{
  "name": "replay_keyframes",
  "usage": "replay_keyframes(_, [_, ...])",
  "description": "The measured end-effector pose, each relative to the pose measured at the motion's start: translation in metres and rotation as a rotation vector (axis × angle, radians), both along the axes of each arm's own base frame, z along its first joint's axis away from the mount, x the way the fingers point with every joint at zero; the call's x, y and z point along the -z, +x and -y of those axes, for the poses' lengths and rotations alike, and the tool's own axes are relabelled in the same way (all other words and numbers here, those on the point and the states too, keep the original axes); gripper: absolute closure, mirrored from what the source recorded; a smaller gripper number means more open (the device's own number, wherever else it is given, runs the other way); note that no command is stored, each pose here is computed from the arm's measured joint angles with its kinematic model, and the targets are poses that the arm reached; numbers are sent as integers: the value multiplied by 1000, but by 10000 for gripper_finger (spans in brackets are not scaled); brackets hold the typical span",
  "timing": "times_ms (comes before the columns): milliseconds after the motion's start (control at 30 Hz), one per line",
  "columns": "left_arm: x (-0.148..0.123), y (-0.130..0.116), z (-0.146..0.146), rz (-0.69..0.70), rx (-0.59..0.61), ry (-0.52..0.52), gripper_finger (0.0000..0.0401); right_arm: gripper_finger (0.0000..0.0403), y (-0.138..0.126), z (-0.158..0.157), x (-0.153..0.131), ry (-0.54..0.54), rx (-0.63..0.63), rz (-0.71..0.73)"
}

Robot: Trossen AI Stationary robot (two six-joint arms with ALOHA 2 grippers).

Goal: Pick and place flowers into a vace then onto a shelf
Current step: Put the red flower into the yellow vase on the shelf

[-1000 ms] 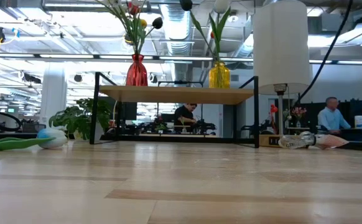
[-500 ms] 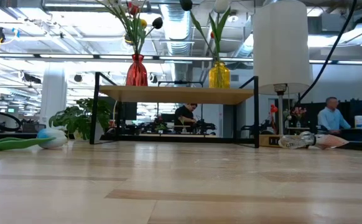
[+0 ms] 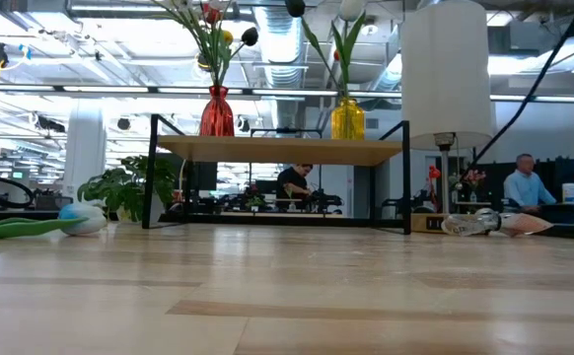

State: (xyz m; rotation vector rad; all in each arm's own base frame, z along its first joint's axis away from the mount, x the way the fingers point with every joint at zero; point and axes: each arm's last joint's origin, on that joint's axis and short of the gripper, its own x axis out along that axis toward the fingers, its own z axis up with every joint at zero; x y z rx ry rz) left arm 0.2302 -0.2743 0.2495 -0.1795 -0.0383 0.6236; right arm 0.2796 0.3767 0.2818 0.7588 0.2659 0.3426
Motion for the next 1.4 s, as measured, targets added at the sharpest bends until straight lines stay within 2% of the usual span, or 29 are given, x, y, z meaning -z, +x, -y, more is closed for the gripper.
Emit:
replay_keyframes(100, [0, 0, 0, -7, -4, -7, 401, 403, -21, -8, 23, 69, 49, -15])
replay_keyframes(200, [1, 1, 0, -6, -5, -16, 401, 403, -30, -18, 51, 137, 74, -25])
replay_keyframes(367, [1, 1, 1, -6, -7, -21, 401, 403, -12, -39, 99, 305, 33, -3])
replay_keyframes(500, [1, 1, 1, -15, -9, -24, 401, 403, 8, -54, 104, 349, -7, 127])
replay_keyframes(633, [1, 1, 1, -19, -11, -26, 401, 403, 31, -62, 82, 338, -104, 229])
replay_keyframes(733, [1, 2, 0, -35, -19, -28, 401, 403, 52, -60, 52, 280, -219, 374])
replay_keyframes(833, [1, 2, 0, -40, -22, -33, 401, 403, 78, -44, 11, 160, -278, 601])
replay_keyframes(967, [2, 3, 0, -33, -23, -43, 401, 403, 102, -16, -50, -30, -336, 995])
replay_keyframes(1100, [2, 3, 1, -29, -22, -48, 401, 403, 111, 15, -101, -171, -293, 1332])
replay_keyframes(1167, [2, 3, 1, -29, -22, -48, 401, 403, 111, 31, -120, -216, -227, 1446])
replay_keyframes(1233, [2, 3, 1, -27, -21, -46, 401, 403, 109, 46, -134, -265, -137, 1511])
replay_keyframes(1400, [1, 3, 1, -24, -20, -42, 401, 403, 105, 71, -163, -378, 62, 1553])
